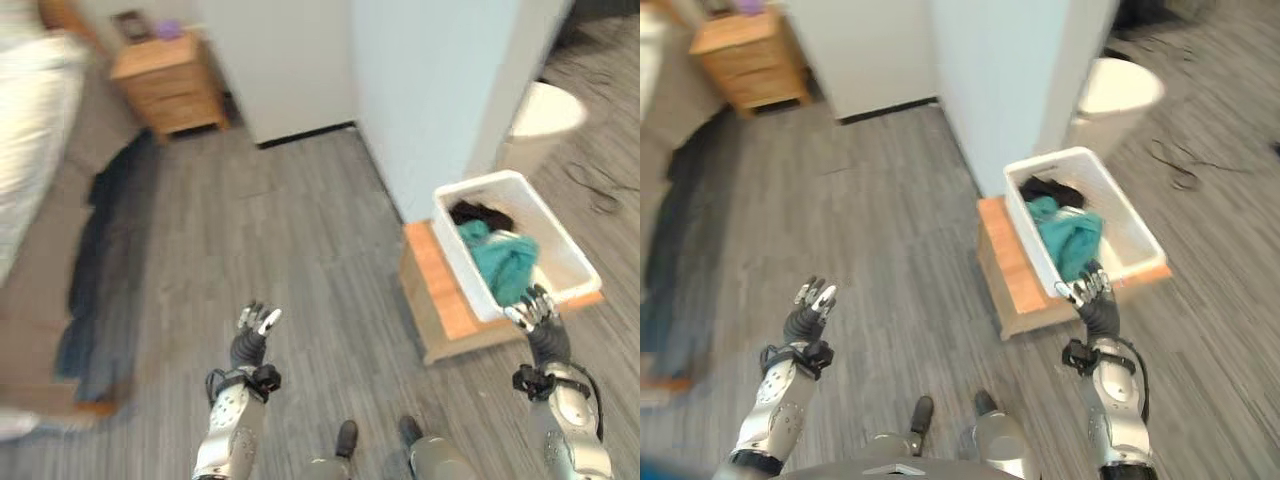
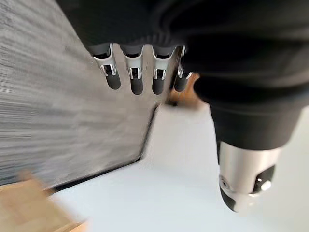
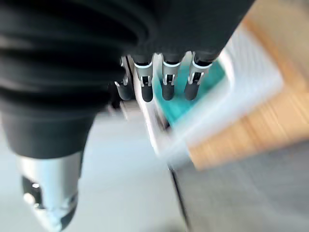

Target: Pick up bed clothes into laundry basket.

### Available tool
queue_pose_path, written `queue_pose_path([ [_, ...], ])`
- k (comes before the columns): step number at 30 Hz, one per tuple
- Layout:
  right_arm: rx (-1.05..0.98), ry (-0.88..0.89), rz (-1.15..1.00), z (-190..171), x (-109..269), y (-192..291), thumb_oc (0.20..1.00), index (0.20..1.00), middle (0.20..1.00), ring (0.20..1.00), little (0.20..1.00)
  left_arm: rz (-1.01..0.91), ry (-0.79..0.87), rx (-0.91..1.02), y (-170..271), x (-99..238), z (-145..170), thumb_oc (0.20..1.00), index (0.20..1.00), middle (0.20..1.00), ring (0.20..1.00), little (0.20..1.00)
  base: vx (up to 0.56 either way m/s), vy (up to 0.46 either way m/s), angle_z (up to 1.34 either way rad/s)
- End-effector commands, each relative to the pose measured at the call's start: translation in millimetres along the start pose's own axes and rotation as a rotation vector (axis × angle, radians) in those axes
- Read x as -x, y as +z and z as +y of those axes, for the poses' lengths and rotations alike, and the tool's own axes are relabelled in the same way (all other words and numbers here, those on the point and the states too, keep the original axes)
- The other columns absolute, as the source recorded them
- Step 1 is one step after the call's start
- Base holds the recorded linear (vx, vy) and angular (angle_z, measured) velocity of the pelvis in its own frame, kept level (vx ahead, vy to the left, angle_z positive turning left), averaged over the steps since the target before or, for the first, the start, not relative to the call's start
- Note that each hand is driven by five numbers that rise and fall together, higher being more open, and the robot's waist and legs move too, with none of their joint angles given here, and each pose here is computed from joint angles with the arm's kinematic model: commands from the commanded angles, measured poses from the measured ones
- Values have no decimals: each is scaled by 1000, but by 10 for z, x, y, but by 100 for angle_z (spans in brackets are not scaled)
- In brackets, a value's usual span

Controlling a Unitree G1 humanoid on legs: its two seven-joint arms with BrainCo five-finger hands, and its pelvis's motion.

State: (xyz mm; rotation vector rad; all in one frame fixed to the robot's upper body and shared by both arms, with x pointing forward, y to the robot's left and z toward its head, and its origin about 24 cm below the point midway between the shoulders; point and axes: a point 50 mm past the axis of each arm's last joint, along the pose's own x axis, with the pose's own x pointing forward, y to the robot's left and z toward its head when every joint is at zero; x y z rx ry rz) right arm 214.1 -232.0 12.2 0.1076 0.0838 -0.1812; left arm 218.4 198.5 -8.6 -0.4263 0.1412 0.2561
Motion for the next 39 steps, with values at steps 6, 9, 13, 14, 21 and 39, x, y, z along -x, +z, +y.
queue_pose_path([
  [6, 86, 22, -65, -204, -53, 220, 1000, 1000, 1000, 1000, 1000, -54, 22, -85, 179, 93, 313, 1000, 1000, 1000, 1000, 1000, -424, -187, 211],
  [9, -7, -8, -57, -180, 35, 137, 1000, 1000, 1000, 1000, 1000, -56, 92, -121, 226, 140, 488, 1000, 1000, 1000, 1000, 1000, -187, 4, 180],
  [13, -42, -35, -26, -221, 154, 59, 1000, 1000, 1000, 1000, 1000, -17, 63, -131, 162, 137, 431, 1000, 1000, 1000, 1000, 1000, -187, 159, 259],
  [14, -52, -48, -26, -240, 188, 48, 1000, 1000, 1000, 1000, 1000, -9, 13, -165, 155, 108, 348, 1000, 1000, 1000, 1000, 1000, -280, 393, 292],
  [21, -65, 29, 9, -29, 125, -17, 1000, 1000, 1000, 1000, 1000, 27, -17, -376, 169, 180, 470, 1000, 1000, 1000, 1000, 1000, -75, 340, 169],
  [39, -6, -25, 87, -163, 211, -161, 1000, 1000, 1000, 1000, 1000, 26, 38, -236, 77, 229, 431, 1000, 1000, 1000, 1000, 1000, 30, -12, 11],
])
